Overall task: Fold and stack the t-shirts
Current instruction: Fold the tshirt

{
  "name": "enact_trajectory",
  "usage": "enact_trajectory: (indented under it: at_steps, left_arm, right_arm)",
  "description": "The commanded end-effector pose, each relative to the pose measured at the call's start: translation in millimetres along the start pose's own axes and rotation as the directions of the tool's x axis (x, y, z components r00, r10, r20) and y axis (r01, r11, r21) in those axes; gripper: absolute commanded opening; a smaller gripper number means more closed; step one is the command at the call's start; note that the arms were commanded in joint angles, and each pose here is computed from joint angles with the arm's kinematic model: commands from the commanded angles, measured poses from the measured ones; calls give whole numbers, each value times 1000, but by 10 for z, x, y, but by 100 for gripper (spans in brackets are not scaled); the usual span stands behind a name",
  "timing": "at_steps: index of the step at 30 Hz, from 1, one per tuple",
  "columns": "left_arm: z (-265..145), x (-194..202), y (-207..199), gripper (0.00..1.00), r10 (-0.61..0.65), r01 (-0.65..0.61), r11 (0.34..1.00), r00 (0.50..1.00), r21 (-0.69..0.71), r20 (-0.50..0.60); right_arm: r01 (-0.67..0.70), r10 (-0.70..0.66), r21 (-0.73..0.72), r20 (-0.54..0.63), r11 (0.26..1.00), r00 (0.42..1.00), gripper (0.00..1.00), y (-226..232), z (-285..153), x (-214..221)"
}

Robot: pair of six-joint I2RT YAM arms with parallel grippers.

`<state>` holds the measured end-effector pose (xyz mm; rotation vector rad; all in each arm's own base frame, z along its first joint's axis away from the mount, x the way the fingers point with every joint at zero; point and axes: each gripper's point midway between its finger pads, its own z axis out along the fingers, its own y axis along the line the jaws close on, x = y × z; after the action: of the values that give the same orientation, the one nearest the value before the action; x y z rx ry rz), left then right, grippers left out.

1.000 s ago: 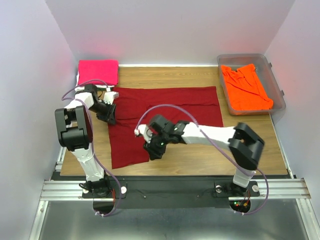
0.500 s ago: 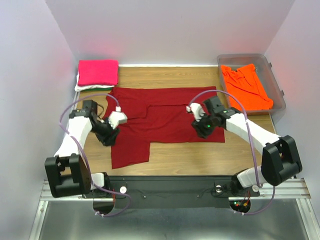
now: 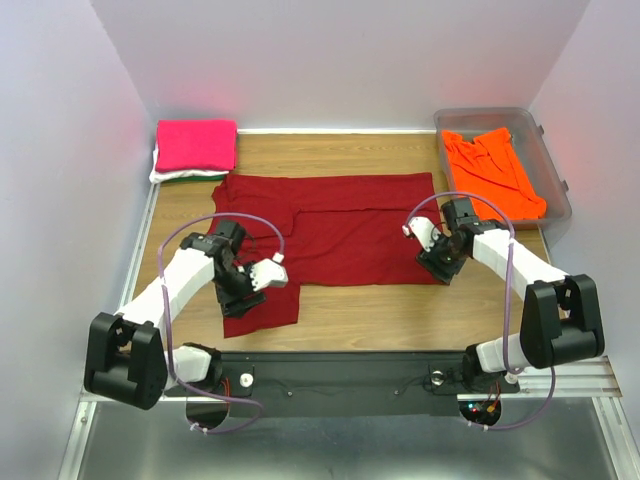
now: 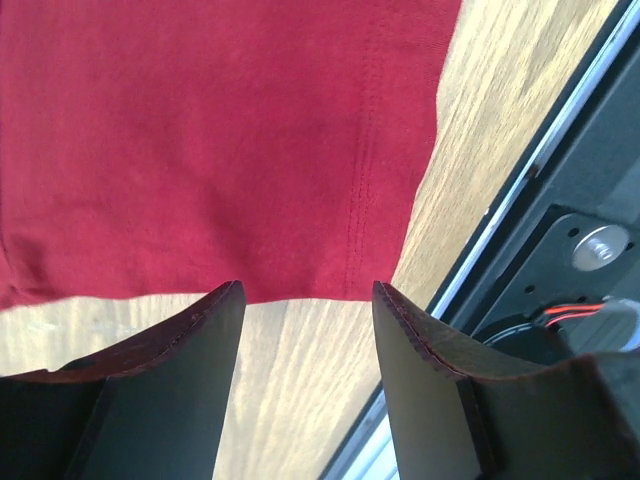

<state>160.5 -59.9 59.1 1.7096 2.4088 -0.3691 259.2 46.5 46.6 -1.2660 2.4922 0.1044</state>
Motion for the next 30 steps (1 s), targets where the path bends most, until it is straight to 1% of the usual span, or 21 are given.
enact_trajectory:
  at_steps: [1,4,7,10,12,17,19,20,24,28,30]
  left_arm:
    - [-21,61,39,63,67,-74,994,993,-81,-93]
    - [-4,49,214,58,76,-94,984,990,-154,-118]
    - [-45,-83,372,52,94,-109,972,992,-208,-84]
    - [-40,-143,386,49,90,-100,976,994,-196,-60]
    - [-26,-111,406,48,63,-73,981,996,-180,-61]
    - [-80,-60,521,48,21,-29,982,999,-186,-45]
    - [-88,-20,541,48,-3,-4,985,999,-173,-39]
    - [-93,-10,543,48,-11,5,986,999,-169,-39]
    - [-99,25,578,48,-22,16,985,999,-172,-34]
    - [-33,53,557,48,-28,22,987,999,-160,-38]
    - [9,70,563,50,-30,23,987,999,-162,-41]
  right_arm:
    - [56,-56,-1,7,998,998,57,-31,-7,-15]
    - [58,-58,-11,8,998,998,57,-41,20,-38]
    - [66,-65,-16,35,998,997,56,-58,-3,-122]
    - [97,-95,-30,49,995,994,54,-15,0,-122]
    - [101,-99,-43,50,994,994,52,15,12,-109]
    - [121,-119,-58,37,991,992,51,61,51,-32]
    - [129,-127,-52,34,990,991,50,66,35,-18]
    - [136,-135,-41,31,990,990,48,72,14,16]
    - [170,-170,-32,2,985,985,45,115,22,156]
    - [162,-162,-40,-8,986,987,45,135,100,197]
    - [158,-158,-20,-13,987,987,45,87,168,205]
